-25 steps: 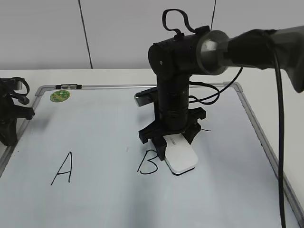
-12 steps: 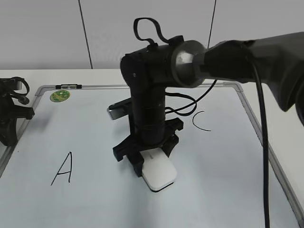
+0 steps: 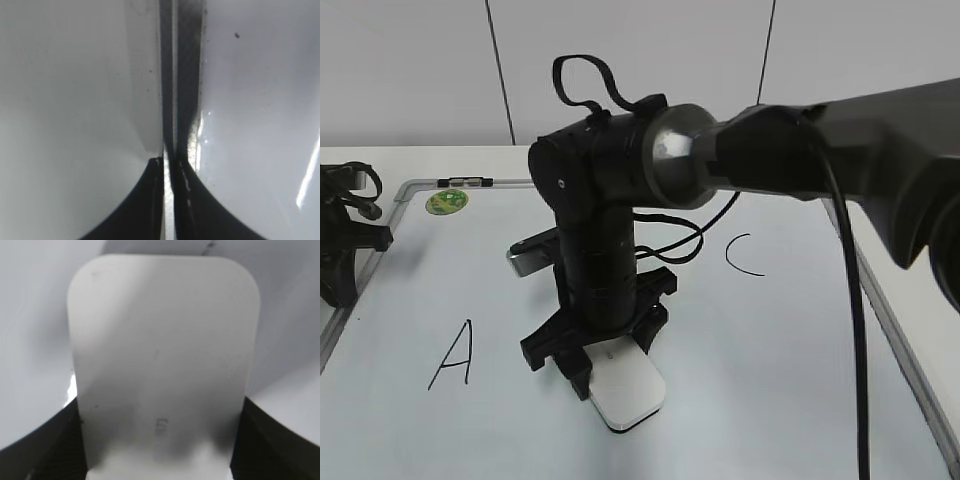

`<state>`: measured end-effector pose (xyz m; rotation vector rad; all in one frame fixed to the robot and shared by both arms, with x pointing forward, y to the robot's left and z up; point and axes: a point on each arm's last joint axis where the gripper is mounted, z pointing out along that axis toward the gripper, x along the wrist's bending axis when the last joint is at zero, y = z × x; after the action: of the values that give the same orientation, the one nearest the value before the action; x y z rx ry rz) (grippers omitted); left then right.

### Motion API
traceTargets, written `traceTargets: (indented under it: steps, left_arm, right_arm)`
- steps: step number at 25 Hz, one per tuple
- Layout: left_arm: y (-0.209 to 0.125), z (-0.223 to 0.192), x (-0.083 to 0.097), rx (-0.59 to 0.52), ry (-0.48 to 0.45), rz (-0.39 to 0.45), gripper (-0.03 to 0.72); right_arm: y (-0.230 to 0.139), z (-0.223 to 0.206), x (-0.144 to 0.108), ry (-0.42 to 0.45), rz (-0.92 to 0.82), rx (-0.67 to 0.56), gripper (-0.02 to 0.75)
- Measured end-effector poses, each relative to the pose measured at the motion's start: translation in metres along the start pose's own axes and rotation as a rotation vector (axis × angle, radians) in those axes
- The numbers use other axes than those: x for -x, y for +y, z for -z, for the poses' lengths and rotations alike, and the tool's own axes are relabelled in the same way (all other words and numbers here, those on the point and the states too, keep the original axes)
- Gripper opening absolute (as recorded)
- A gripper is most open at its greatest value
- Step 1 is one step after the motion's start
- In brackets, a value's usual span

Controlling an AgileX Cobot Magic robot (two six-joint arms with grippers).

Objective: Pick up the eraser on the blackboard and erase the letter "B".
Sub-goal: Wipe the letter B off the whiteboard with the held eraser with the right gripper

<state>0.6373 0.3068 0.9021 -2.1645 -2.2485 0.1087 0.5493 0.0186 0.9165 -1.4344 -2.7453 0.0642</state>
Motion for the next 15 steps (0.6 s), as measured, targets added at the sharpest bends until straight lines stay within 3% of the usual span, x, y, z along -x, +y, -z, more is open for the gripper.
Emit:
traceTargets:
  steps: [6,15]
  left_arm:
    - [0.000,0.000,0.000,0.004,-0.003,0.002,0.019]
    - [0.000,0.000,0.000,0.005,-0.005,0.003,0.019]
  right_arm:
    - [0.002,-0.001,0.008,-0.046,-0.037,0.007,0.516]
    - [0.006,0.001,0.043,-0.045,-0.119,0.010,0.516]
